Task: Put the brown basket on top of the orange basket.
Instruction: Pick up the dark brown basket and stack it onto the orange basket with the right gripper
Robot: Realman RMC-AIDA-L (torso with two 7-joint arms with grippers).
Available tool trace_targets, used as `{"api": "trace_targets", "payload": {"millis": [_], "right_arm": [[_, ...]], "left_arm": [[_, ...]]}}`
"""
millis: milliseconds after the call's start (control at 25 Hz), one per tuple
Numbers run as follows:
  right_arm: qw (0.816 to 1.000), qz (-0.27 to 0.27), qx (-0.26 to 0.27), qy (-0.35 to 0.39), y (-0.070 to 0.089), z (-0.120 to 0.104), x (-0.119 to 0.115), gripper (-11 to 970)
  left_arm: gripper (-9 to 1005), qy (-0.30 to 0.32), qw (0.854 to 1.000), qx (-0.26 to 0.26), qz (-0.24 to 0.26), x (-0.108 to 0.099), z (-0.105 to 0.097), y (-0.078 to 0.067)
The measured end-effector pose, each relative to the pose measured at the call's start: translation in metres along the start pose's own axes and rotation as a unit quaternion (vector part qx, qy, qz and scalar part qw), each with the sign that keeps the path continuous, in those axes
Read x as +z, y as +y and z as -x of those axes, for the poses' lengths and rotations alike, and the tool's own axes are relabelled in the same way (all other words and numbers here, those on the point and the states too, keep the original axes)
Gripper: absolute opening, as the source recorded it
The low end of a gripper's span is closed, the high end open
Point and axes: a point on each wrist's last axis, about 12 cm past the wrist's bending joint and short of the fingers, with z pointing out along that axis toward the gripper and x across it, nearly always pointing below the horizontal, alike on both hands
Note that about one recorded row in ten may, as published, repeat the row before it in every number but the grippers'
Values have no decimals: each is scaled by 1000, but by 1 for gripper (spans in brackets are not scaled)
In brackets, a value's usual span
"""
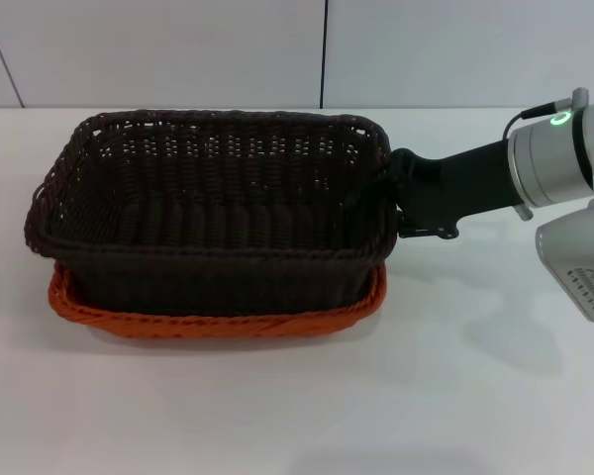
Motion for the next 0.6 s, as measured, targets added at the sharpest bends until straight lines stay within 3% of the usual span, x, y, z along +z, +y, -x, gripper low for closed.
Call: {"api": "trace_targets", "payload": {"millis": [160, 360, 440, 560, 600], "right_arm": [[1000, -1, 0, 8, 3, 1, 0, 249], [1000, 0, 2, 28, 9, 0, 4, 416], [1000, -6, -2, 27, 12, 2, 5, 418], [997, -63, -23, 23, 19, 4, 7, 420], [993, -106, -35, 26, 24, 5, 9, 421]], "left_arm": [[786, 3, 1000, 0, 5, 1, -1, 1], [786, 9, 1000, -1, 5, 4, -3, 0], [786, 11, 1000, -2, 4, 5, -4, -1], [786, 11, 1000, -3, 1, 8, -4, -2], [786, 11, 1000, -2, 1, 9, -4, -3]]}}
